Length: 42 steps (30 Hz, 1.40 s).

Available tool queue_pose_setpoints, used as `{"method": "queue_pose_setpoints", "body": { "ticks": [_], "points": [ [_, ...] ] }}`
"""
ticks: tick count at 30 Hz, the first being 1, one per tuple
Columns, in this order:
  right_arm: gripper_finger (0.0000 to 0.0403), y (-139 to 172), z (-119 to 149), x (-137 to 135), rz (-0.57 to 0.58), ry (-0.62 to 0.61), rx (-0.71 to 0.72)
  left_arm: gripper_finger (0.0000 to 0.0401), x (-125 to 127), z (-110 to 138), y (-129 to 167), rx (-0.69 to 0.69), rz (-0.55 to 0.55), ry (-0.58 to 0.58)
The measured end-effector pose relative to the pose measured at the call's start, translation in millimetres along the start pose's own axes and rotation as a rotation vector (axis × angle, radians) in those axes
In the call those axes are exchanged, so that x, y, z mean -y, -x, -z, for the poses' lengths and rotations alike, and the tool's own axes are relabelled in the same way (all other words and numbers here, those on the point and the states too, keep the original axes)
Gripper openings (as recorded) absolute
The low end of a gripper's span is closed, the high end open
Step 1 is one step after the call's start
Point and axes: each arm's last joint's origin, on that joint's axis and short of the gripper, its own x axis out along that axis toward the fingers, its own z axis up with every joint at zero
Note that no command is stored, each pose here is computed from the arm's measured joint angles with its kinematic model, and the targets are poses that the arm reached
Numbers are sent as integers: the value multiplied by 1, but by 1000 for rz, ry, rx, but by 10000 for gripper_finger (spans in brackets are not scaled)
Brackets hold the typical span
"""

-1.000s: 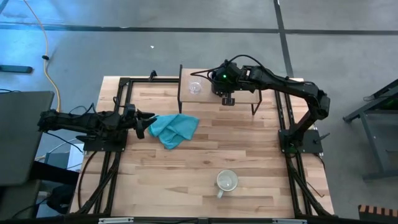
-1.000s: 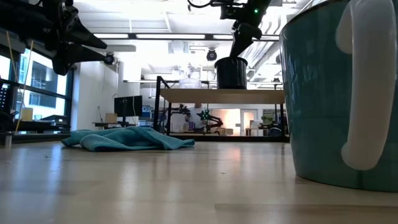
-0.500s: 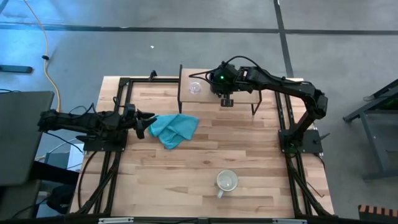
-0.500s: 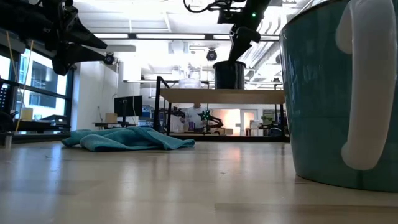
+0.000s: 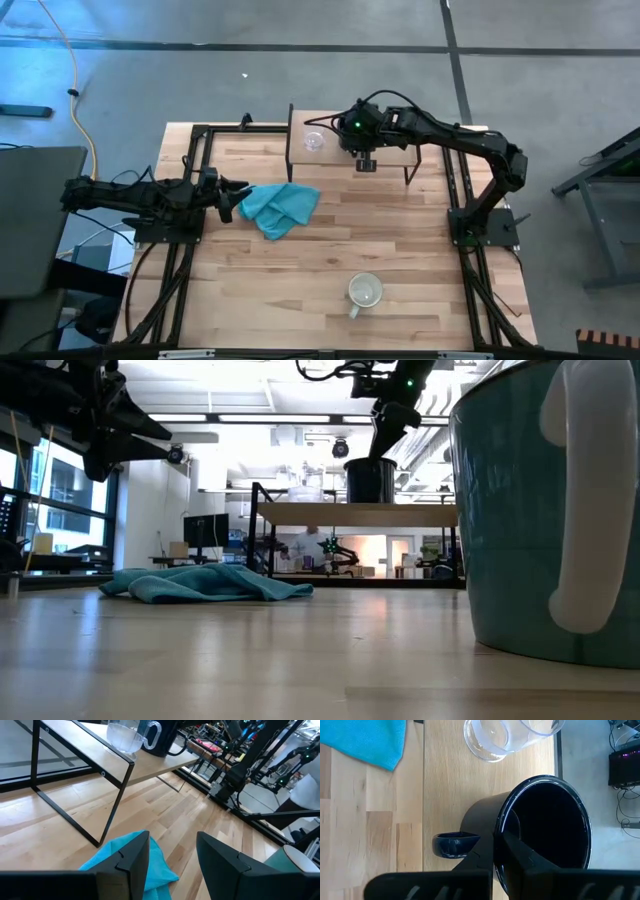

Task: Stack small to large cups/mugs on shelf
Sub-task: Put the dark blue mug on the shelf

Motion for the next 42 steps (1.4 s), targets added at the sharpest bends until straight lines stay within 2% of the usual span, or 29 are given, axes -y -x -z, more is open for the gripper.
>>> {"method": "queue_pose_setpoints", "body": {
  "ticks": [12,22,42],
  "points": [
    [2,0,1,-1,-32,-10,5,152,0,0,0,0,0,1],
    [38,-2,2,-4,-86,-25,-5,152,0,0,0,0,-1,1],
    [41,-2,2,-4,-72,-26,-7,152,0,0,0,0,-1,7]
  ]
}}
